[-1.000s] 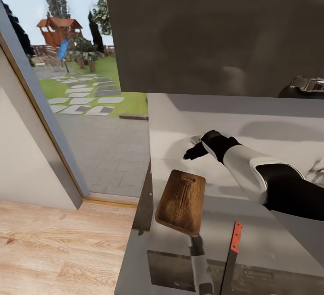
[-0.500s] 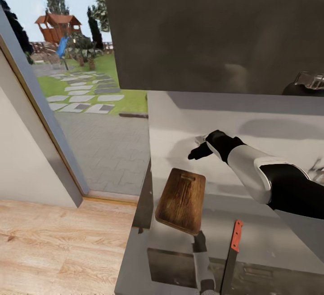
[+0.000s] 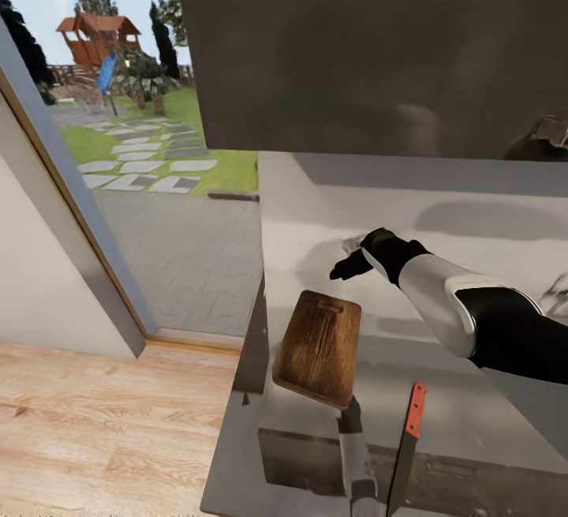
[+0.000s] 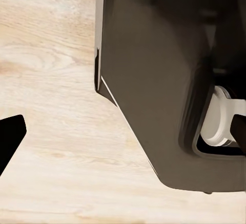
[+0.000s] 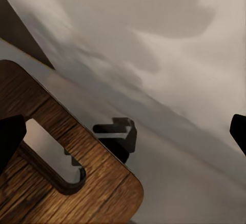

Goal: In the kitchen, take the Vidalia onion out of the sink, dice it on the chopping board with the paring knife, put the diced onion into the bowl on the countertop, then place both the paring knife and the chopping board into the sink.

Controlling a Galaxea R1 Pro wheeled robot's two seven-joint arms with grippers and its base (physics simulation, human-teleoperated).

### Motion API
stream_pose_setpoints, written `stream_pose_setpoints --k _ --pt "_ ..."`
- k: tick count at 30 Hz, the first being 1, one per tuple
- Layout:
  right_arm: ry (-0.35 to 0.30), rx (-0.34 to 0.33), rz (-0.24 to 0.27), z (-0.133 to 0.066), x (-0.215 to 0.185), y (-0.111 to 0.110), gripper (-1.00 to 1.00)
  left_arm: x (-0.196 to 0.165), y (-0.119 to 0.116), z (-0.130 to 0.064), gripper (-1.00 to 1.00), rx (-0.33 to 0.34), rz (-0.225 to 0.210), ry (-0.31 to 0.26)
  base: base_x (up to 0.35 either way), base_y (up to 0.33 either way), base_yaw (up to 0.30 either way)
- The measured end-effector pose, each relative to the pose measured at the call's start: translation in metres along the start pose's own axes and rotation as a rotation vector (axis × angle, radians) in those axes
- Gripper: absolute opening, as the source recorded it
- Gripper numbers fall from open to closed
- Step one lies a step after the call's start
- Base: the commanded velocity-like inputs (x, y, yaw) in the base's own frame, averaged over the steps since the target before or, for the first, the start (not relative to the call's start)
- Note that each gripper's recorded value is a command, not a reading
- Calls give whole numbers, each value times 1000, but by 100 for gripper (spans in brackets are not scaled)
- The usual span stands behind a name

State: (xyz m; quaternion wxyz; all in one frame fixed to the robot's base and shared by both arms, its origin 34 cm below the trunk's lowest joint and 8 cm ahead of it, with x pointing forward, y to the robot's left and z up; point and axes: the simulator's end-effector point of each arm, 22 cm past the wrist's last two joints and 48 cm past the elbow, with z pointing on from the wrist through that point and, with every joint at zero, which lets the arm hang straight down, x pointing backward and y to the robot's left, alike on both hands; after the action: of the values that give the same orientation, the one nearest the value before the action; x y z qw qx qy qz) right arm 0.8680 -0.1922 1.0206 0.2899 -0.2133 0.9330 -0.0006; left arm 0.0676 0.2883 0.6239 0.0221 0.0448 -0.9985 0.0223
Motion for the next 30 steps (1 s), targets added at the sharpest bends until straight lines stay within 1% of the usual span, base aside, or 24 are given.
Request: stream_pose_setpoints --k 16,23,30 --pt "35 -12 -1 20 17 5 100 10 1 -1 100 -2 -1 26 0 0 0" --pt "59 3 -31 28 27 2 100 14 1 -1 100 -3 -2 37 0 0 0" --pt "72 1 -35 35 33 3 100 18 2 -2 100 -4 -2 48 0 0 0"
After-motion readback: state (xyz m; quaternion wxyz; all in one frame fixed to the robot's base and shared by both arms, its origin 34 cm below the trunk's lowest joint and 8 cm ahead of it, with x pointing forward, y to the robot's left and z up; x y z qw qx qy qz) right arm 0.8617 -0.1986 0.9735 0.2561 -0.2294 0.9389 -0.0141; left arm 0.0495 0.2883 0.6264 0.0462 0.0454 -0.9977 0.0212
